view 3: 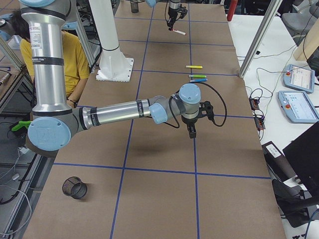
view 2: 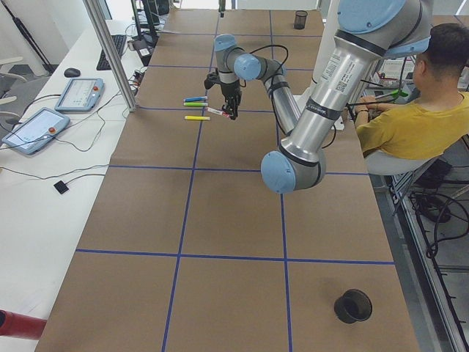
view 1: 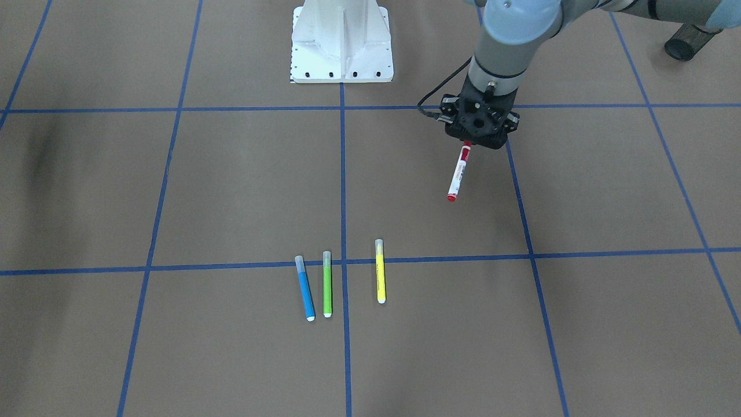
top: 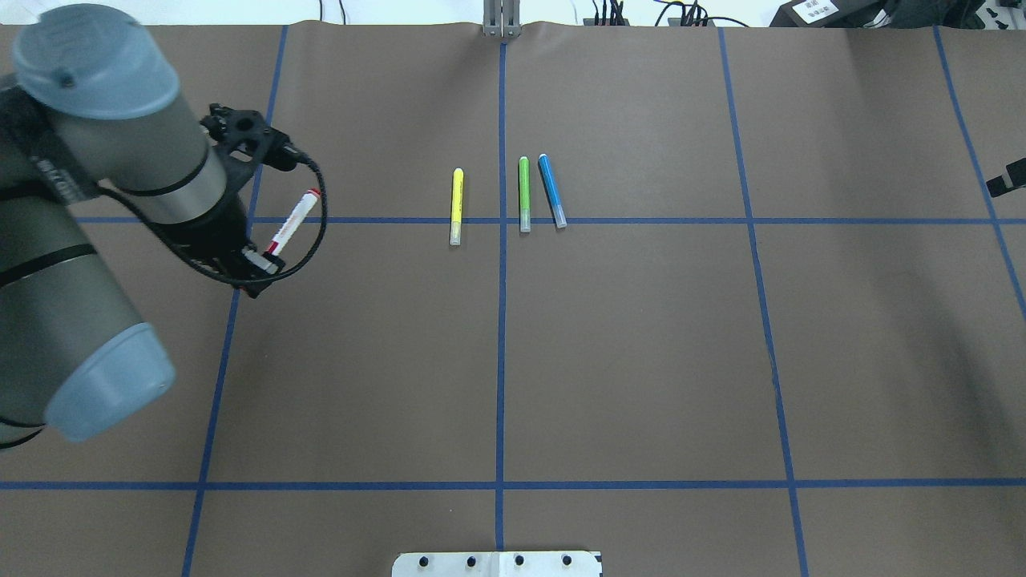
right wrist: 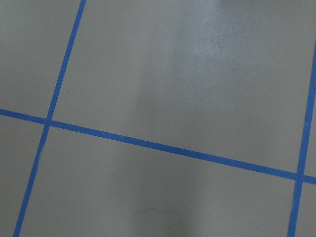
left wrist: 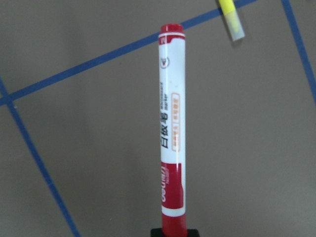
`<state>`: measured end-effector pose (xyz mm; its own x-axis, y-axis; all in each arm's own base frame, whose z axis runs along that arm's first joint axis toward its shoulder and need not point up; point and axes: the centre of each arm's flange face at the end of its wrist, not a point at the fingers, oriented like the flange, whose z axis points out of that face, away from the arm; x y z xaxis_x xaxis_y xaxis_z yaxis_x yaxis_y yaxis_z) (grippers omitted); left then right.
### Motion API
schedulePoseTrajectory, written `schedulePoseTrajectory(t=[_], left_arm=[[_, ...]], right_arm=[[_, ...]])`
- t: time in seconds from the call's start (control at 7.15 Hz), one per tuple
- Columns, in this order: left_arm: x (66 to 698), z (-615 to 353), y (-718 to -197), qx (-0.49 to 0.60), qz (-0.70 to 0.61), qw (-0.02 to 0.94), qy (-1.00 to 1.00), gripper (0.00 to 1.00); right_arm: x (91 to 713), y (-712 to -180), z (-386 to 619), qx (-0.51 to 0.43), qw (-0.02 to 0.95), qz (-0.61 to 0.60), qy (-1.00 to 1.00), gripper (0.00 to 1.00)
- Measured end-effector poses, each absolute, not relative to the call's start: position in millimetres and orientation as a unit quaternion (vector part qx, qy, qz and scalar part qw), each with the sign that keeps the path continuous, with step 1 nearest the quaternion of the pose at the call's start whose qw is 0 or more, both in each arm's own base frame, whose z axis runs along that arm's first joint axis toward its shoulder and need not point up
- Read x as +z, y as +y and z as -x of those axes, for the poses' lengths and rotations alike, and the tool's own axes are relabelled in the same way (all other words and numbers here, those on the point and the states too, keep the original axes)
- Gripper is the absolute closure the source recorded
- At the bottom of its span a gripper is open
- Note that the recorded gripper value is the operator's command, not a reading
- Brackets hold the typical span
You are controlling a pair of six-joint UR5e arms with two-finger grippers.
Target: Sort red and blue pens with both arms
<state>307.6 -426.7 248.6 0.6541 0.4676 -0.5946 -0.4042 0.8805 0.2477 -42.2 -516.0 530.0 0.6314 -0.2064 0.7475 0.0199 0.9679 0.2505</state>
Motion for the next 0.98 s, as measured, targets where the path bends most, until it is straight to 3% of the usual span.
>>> schedulePoseTrajectory(t=[0.42,0.98], left_arm=[[354,-187,-378,0.314,-0.047,0.912,0.261,1.00],[486,-64,-293,0.393,0.064,0.905,0.151,1.00]], right_arm=[[532,-515,42,-0.062,0.897,-0.108,-0.424,0.01],[532,-514,42,-0.062,0.897,-0.108,-0.425,0.01]])
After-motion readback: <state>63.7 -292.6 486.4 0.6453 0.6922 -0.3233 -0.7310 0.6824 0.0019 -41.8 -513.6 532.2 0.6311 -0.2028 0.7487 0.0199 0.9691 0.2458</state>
